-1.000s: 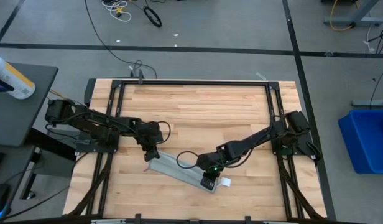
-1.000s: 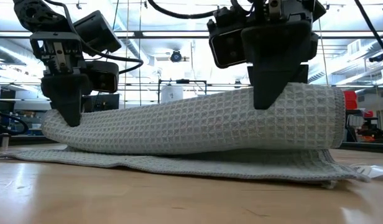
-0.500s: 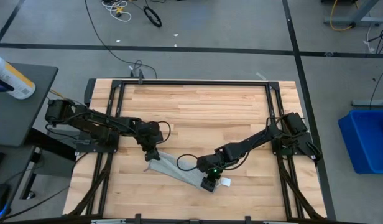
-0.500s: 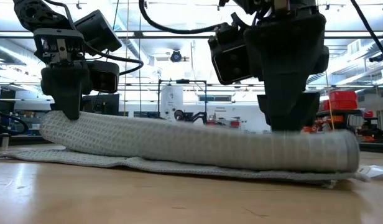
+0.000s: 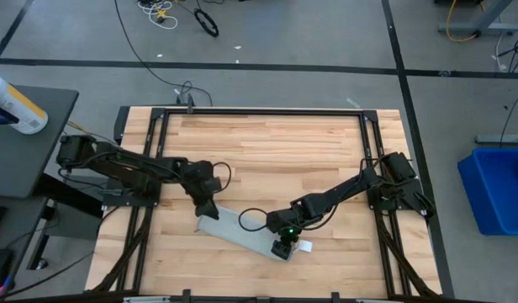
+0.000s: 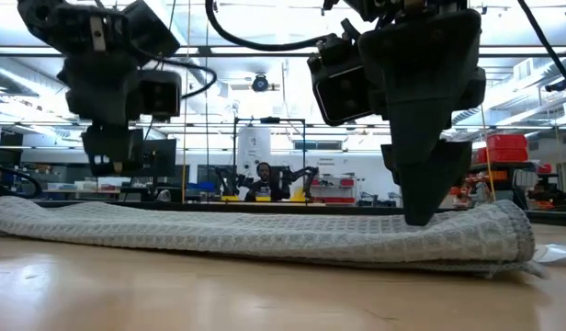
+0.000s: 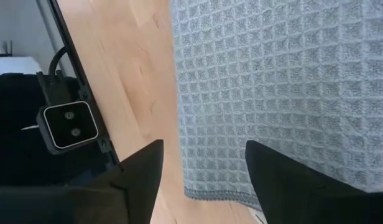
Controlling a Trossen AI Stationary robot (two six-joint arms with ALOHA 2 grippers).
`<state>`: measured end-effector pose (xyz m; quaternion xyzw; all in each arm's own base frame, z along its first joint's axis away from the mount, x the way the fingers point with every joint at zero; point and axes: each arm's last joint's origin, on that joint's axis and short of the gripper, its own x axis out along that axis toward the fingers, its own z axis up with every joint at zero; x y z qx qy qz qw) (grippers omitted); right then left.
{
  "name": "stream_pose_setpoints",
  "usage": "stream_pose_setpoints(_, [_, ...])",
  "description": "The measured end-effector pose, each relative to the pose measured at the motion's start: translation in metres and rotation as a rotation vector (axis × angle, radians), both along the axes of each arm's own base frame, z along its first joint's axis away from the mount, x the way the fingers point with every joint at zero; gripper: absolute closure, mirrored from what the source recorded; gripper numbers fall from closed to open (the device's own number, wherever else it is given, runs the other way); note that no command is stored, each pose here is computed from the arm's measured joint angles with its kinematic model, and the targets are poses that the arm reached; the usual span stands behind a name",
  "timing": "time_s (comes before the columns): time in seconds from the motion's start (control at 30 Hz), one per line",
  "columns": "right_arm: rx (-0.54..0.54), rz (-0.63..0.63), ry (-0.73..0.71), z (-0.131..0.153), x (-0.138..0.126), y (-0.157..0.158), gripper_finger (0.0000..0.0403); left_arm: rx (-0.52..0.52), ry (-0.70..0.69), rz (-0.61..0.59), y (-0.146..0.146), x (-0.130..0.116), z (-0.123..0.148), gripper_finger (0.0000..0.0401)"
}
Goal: Fold microfiber towels
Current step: Fold the grey towel
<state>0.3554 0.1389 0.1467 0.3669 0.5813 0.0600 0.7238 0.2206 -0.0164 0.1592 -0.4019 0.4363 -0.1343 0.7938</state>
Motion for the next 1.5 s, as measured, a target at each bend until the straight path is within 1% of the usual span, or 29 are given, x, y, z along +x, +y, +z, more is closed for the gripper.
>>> stream_pose_setpoints(0.1, [-0.003, -0.004, 0.009, 0.0, -0.001, 0.0, 0.0174, -0.015, -0.052, 0.029, 0.001, -0.001, 0.011, 0.022])
stream_pose_setpoints(0.2, [-0.015, -0.011, 0.012, -0.001, -0.001, -0.002, 0.0175, -0.013, -0.057, 0.06, 0.001, -0.004, 0.016, 0.022])
stream_pose_setpoints(0.33, [-0.015, -0.029, 0.02, -0.001, 0.001, -0.007, 0.0166, 0.01, -0.092, 0.106, 0.002, -0.006, 0.023, 0.022])
stream_pose_setpoints(0.47, [-0.012, -0.065, 0.028, 0.0, 0.003, -0.015, 0.0154, 0.005, -0.133, 0.136, 0.003, -0.01, 0.033, 0.022])
stream_pose_setpoints(0.6, [-0.002, -0.095, 0.029, 0.002, 0.006, -0.024, 0.0141, -0.033, -0.169, 0.152, 0.002, -0.017, 0.045, 0.022])
stream_pose_setpoints(0.7, [0.018, -0.096, 0.032, 0.004, 0.007, -0.028, 0.0136, -0.074, -0.173, 0.191, 0.002, -0.021, 0.052, 0.022])
stream_pose_setpoints(0.77, [0.023, -0.084, 0.053, 0.003, 0.005, -0.03, 0.0136, -0.097, -0.151, 0.231, 0.0, -0.021, 0.052, 0.022])
stream_pose_setpoints(0.83, [0.015, -0.066, 0.086, 0.001, 0.002, -0.03, 0.0141, -0.115, -0.128, 0.245, -0.005, -0.021, 0.052, 0.022])
stream_pose_setpoints(0.93, [0.0, -0.028, 0.134, -0.001, -0.004, -0.028, 0.0154, -0.111, -0.069, 0.265, -0.014, -0.017, 0.044, 0.022])
stream_pose_setpoints(1.0, [-0.002, -0.012, 0.137, -0.001, -0.006, -0.026, 0.0162, -0.089, -0.029, 0.26, -0.02, -0.014, 0.035, 0.022])
stream_pose_setpoints(1.07, [-0.002, -0.007, 0.142, -0.001, -0.007, -0.023, 0.017, -0.054, 0.047, 0.246, -0.023, -0.013, 0.024, 0.022])
stream_pose_setpoints(1.2, [0.003, -0.015, 0.154, 0.0, -0.009, -0.018, 0.0181, 0.056, 0.221, 0.217, -0.022, -0.021, 0.003, 0.022])
stream_pose_setpoints(1.33, [0.011, -0.023, 0.158, 0.007, -0.014, -0.01, 0.0178, 0.116, 0.312, 0.174, -0.018, -0.033, -0.001, 0.022])
stream_pose_setpoints(1.5, [-0.017, -0.046, 0.131, 0.023, -0.022, 0.0, 0.0157, 0.159, 0.362, 0.137, -0.016, -0.051, 0.002, 0.022])
